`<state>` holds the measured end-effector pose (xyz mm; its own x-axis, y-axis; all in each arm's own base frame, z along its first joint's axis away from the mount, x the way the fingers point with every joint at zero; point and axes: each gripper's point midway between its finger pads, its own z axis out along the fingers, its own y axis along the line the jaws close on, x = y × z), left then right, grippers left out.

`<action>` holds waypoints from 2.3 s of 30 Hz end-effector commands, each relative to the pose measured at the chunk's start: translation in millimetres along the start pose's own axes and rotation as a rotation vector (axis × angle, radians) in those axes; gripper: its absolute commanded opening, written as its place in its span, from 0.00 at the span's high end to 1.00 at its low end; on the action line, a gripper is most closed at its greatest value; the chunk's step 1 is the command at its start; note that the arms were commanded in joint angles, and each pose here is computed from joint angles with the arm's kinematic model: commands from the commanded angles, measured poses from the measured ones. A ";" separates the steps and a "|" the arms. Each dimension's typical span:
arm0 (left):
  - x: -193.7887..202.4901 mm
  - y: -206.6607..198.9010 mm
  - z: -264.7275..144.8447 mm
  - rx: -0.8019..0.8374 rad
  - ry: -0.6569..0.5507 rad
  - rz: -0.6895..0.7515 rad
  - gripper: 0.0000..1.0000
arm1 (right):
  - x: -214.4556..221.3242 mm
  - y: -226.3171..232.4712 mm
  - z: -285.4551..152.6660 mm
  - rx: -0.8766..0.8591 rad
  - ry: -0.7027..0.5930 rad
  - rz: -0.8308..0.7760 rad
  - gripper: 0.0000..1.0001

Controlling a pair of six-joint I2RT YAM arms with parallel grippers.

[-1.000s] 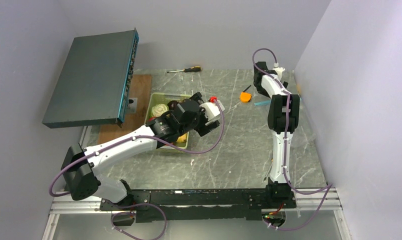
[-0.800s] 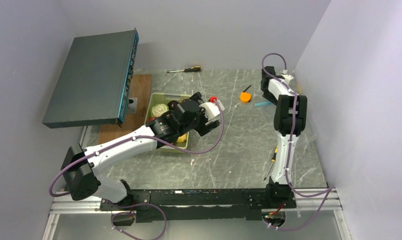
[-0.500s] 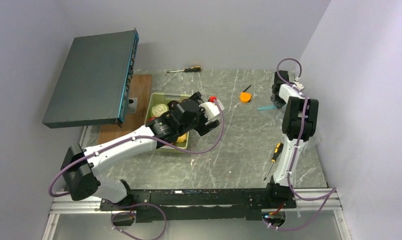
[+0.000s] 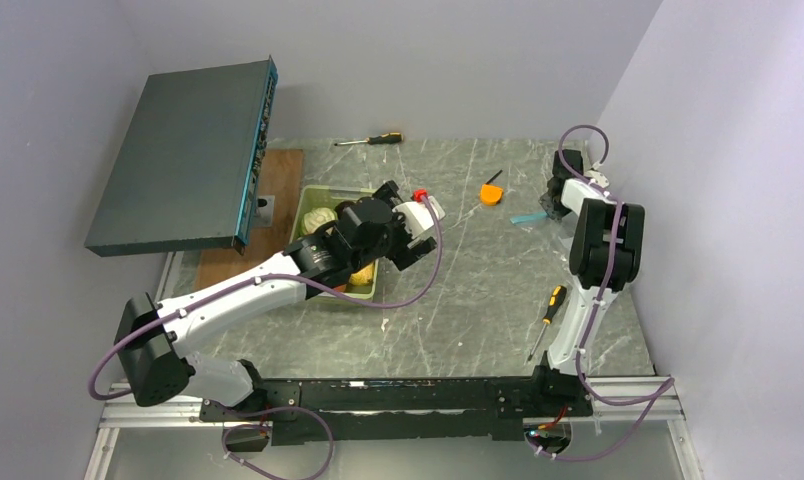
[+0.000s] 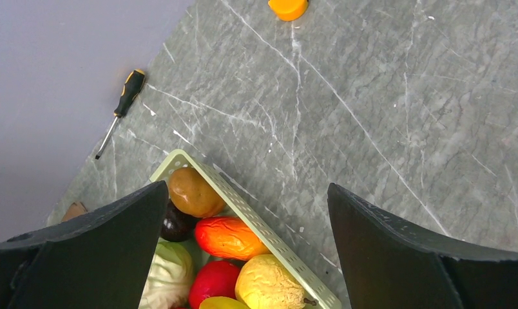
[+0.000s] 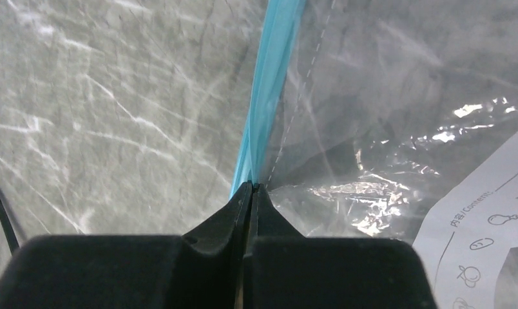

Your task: Place the food in the zip-top bag and seal the zipper

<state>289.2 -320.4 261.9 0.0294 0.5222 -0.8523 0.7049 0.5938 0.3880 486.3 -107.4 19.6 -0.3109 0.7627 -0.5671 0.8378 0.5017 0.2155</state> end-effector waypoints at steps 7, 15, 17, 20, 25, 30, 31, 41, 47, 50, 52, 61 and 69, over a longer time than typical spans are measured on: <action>-16.8 -5.4 0.7 0.046 -0.034 -0.064 0.00 | -4.5 21.0 -44.8 -0.134 0.048 0.021 1.00; -21.7 4.4 -2.4 0.056 -0.041 -0.130 0.00 | -11.9 29.8 -78.1 -0.189 0.045 0.030 1.00; -25.4 12.4 -6.0 0.060 -0.059 -0.173 0.00 | -7.3 33.5 -89.5 -0.215 0.045 0.023 1.00; -29.5 21.5 -8.3 0.084 -0.076 -0.243 0.00 | 10.1 44.5 -111.2 -0.274 0.046 -0.022 1.00; -27.9 22.0 -4.2 0.127 -0.065 -0.315 0.00 | 54.2 58.1 -152.5 -0.326 0.024 -0.155 1.00; -26.4 11.0 2.0 0.176 -0.029 -0.364 0.00 | 101.5 60.9 -200.9 -0.461 0.033 -0.274 1.00; -26.0 8.3 3.4 0.186 -0.022 -0.394 0.00 | 110.1 61.7 -211.2 -0.503 0.041 -0.298 1.00; -18.1 -7.8 20.9 0.311 0.029 -0.559 0.12 | 163.0 61.0 -307.7 -0.988 0.159 -0.471 1.00; -13.0 -2.6 32.2 0.469 0.014 -0.785 0.22 | 177.4 59.7 -331.4 -1.103 0.225 -0.471 1.00; -2.5 -8.0 43.1 0.524 0.053 -0.851 0.25 | 181.0 58.9 -337.1 -1.116 0.243 -0.471 1.00; 3.5 -11.7 49.0 0.538 0.071 -0.869 0.27 | 182.3 58.0 -340.9 -1.123 0.250 -0.474 1.00; 19.4 -21.2 63.8 0.557 0.118 -0.903 0.32 | 193.7 51.1 -360.6 -1.149 0.297 -0.507 1.00; 24.8 -31.1 69.7 0.610 0.157 -0.937 0.41 | 208.0 52.7 -368.0 -1.159 0.315 -0.548 1.00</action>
<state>314.9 -357.9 186.7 -0.7665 0.1338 -0.6282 0.6065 0.4727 -0.6394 299.9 219.3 185.8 -0.7263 0.3338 -0.6009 -0.2055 0.7289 0.6531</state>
